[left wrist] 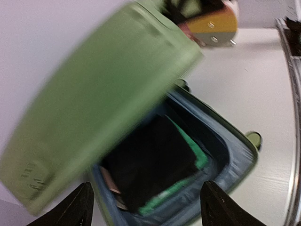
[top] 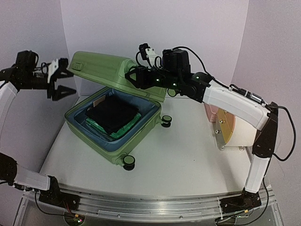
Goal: Open, take out, and arrange the luggage
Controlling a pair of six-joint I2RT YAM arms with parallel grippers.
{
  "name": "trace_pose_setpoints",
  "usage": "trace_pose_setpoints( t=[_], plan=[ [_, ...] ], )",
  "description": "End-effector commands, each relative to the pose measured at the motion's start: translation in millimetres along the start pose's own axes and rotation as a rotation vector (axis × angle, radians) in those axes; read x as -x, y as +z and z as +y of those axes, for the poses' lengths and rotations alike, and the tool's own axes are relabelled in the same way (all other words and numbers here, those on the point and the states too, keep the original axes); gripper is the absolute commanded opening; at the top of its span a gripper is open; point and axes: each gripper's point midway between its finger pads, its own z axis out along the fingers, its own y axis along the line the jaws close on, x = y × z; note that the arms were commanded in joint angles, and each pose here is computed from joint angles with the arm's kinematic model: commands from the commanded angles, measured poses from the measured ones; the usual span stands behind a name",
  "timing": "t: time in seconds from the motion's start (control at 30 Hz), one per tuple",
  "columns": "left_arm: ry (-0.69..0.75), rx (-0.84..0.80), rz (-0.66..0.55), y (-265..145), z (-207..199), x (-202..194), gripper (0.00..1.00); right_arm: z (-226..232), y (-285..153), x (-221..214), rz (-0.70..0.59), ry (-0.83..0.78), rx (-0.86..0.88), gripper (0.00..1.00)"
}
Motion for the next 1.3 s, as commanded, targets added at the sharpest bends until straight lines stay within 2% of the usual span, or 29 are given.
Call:
trace_pose_setpoints(
  t=[0.0,0.1,0.2,0.3,0.43,0.57,0.7,0.77,0.83,0.9,0.93,1.0,1.03,1.07,1.1,1.13,1.17,1.2,1.27],
  plan=[
    [0.137,-0.335,0.154,11.4,-106.2,-90.1,0.79,-33.5,-23.0,118.0,-0.384,-0.236,-0.095,0.0],
    [0.195,-0.431,0.264,23.7,-141.3,-138.9,0.87,-50.4,-19.6,127.0,-0.405,-0.307,-0.092,0.0],
    [0.288,-0.468,0.335,47.3,-158.8,-173.0,0.96,-72.7,-16.5,139.3,-0.44,-0.334,-0.099,0.0],
    [0.38,-0.427,0.334,80.6,-154.8,-186.1,1.0,-95.9,-14.1,147.7,-0.477,-0.339,-0.111,0.0],
    [0.314,-0.418,0.319,109.2,-135.6,-188.7,1.0,-118.3,-12.2,154.7,-0.526,-0.354,-0.095,0.0],
    [0.286,-0.447,0.329,128.3,-133.0,-203.4,1.0,-151.2,-9.4,157.1,-0.579,-0.359,-0.11,0.0],
    [0.303,-0.52,0.377,131.8,-150.2,-228.0,0.99,-175.4,-2.9,152.7,-0.611,-0.355,-0.118,0.0],
    [0.297,-0.545,0.428,135.1,-157.4,-248.9,0.95,-183.4,4.2,147.2,-0.618,-0.362,-0.119,0.0],
    [0.296,-0.559,0.454,140.1,-160.5,-258.5,0.89,-187.0,7.0,146.6,-0.643,-0.373,-0.117,0.0],
    [0.29,-0.56,0.473,144.8,-162.0,-262.0,0.77,-191.1,11.5,144.1,-0.662,-0.366,-0.111,0.0],
    [0.279,-0.579,0.482,148.5,-168.5,-261.2,0.64,-193.2,14.6,141.2,-0.68,-0.365,-0.103,0.0],
    [0.25,-0.615,0.494,149.9,-179.4,-259.4,0.52,-191.9,16.2,139.2,-0.702,-0.367,-0.084,0.0],
    [0.224,-0.65,0.505,150.1,-191.3,-258.3,0.41,-190.7,16.9,138.0,-0.716,-0.367,-0.073,0.0],
    [0.202,-0.665,0.514,149.6,-197.4,-258.6,0.36,-190.5,17.5,137.1,-0.72,-0.368,-0.068,0.0],
    [0.185,-0.696,0.521,149.8,-209.6,-257.7,0.24,-190.0,18.1,135.8,-0.728,-0.374,-0.059,0.0],
    [0.168,-0.715,0.527,149.7,-218.9,-257.6,0.18,-189.6,18.7,134.8,-0.731,-0.374,-0.052,0.0],
    [0.144,-0.731,0.532,151.6,-230.3,-256.3,0.05,-189.0,18.8,133.7,-0.746,-0.375,-0.044,0.0],
    [0.122,-0.733,0.528,156.0,-237.7,-253.1,0.01,-189.3,18.9,132.8,-0.756,-0.377,-0.043,0.0],
    [0.052,-0.729,0.503,169.4,-249.0,-238.5,0.0,-193.1,21.9,127.9,-0.765,-0.34,-0.039,0.0]
  ],
)
